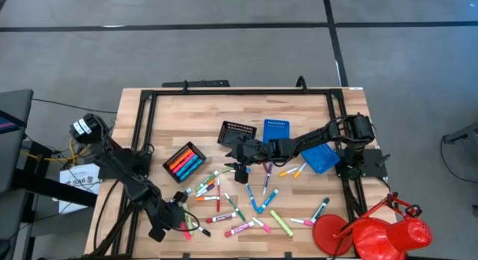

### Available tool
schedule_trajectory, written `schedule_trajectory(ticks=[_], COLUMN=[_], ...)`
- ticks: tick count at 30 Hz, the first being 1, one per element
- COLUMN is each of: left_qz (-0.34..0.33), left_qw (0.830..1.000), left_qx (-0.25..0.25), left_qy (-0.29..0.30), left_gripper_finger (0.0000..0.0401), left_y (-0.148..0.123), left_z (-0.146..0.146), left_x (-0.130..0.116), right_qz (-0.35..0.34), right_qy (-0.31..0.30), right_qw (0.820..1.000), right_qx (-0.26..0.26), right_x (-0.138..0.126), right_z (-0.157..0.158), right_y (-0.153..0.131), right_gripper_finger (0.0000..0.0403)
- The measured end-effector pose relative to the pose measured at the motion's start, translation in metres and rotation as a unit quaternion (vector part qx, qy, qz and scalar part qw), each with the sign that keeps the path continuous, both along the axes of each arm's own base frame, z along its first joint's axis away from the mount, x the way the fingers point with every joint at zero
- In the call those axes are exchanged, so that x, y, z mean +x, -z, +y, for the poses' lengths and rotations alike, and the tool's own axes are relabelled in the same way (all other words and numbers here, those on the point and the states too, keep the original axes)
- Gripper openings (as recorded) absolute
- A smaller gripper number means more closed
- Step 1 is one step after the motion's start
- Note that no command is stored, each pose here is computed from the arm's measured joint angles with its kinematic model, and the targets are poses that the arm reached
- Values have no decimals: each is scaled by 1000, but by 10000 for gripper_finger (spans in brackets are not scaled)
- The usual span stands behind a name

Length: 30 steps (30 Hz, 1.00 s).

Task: Pick & Place Markers
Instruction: Put the pink highlighter into the left black bin

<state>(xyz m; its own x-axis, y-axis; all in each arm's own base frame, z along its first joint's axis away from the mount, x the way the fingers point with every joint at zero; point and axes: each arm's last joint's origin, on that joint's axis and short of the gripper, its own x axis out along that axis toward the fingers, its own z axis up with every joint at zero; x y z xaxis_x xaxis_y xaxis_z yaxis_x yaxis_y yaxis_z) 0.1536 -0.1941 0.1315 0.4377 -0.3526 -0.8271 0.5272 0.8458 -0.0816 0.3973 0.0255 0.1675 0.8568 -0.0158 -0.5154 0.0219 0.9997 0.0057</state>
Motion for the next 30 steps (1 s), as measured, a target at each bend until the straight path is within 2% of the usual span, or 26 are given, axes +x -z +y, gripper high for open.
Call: schedule_trajectory(ticks=[6, 9, 13, 16, 19, 22, 25, 27, 30], left_qz=[15, 7, -14, -58, -125, -199, -225, -220, -192], left_qw=[999, 999, 999, 998, 991, 971, 944, 926, 899], left_qx=[33, 36, 35, 7, 9, 42, 69, 60, 8], left_qy=[-5, -10, -21, -35, -51, -124, -230, -301, -393], left_gripper_finger=[120, 99, 61, 61, 62, 81, 91, 90, 82], left_y=[18, 17, 5, -15, -37, -59, -73, -78, -69], left_z=[-3, -2, 3, 5, 12, 30, 57, 76, 100], left_x=[3, 2, 0, 0, -1, -2, -4, -4, -7], right_qz=[0, 0, 0, 0, 0, 0, 0, -1, -2], right_qy=[0, 0, 0, 0, 0, 0, 0, 0, -1], right_qw=[1000, 1000, 1000, 1000, 1000, 1000, 1000, 1000, 1000], right_qx=[0, 0, 0, 0, 0, 0, 0, 0, 1], right_x=[0, 0, 0, 0, 0, 0, 0, 0, 0], right_z=[0, 0, 0, 0, 0, 0, 0, 0, 1], right_y=[0, 0, 0, 0, 0, 0, 0, 0, 0], right_gripper_finger=[155, 155, 155, 155, 155, 155, 155, 155, 155])
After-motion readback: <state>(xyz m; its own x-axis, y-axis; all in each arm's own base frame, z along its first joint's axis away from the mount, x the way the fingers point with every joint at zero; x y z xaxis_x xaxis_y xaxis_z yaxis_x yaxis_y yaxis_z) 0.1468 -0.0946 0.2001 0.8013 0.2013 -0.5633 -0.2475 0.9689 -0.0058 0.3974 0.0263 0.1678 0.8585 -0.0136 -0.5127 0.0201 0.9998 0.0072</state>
